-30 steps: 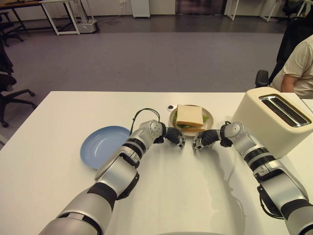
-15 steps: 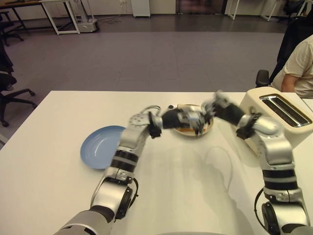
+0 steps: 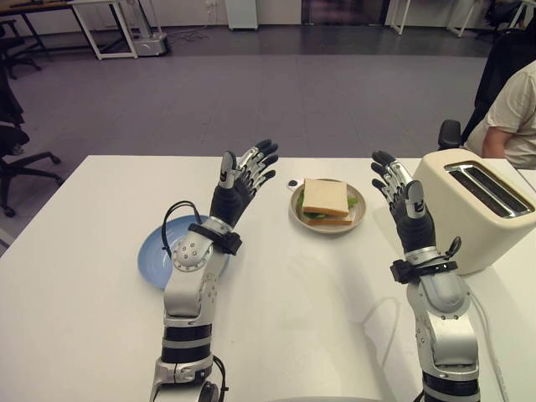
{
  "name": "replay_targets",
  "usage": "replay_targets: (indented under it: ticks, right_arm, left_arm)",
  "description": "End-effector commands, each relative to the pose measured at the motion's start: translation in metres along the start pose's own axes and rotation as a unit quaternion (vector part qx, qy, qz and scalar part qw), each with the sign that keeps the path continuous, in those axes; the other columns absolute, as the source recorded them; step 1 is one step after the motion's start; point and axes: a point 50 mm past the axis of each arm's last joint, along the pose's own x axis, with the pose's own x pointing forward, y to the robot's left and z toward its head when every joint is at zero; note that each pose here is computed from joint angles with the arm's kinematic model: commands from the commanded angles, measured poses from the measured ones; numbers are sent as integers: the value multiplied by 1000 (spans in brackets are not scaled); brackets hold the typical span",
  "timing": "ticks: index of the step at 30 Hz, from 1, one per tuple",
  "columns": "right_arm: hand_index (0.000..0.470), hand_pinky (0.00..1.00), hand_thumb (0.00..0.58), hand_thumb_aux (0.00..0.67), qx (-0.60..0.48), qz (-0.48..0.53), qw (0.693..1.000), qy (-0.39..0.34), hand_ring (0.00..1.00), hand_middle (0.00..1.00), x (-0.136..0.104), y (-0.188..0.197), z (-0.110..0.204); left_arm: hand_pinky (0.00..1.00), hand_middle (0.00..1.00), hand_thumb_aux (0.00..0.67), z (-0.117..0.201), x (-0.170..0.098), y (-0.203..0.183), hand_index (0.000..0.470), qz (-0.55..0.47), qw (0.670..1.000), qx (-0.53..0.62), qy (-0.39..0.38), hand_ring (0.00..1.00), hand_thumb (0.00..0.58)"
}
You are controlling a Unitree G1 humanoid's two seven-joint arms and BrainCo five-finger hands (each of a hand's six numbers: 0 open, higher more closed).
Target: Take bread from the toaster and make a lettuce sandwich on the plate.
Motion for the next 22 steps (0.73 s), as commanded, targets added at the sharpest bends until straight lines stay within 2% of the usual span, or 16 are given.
replay_targets:
  ticks: [1, 5, 12, 22]
  right_arm:
    - [0, 0, 0, 0, -6, -11, 1000, -17, 0, 0, -2, 6, -1]
    - [0, 0, 0, 0, 7, -19, 999, -24, 0, 0, -3, 10, -3]
    - [0, 0, 0, 0, 33, -20, 999, -26, 0, 0, 1, 13, -8]
    - [0, 0, 0, 0, 17, -11, 999, -40, 0, 0, 2, 16, -8]
  left_arm:
    - [0, 0, 0, -9, -11, -6, 0, 33, 999, 7, -11, 0, 0]
    - [0, 0, 0, -6, -15, -28, 0, 17, 998, 28, -55, 0, 0]
    - [0, 0, 0, -11, -18, -30, 0, 13, 997, 43, -62, 0, 0]
    - [0, 0, 0, -12, -19, -30, 0, 15, 997, 46, -60, 0, 0]
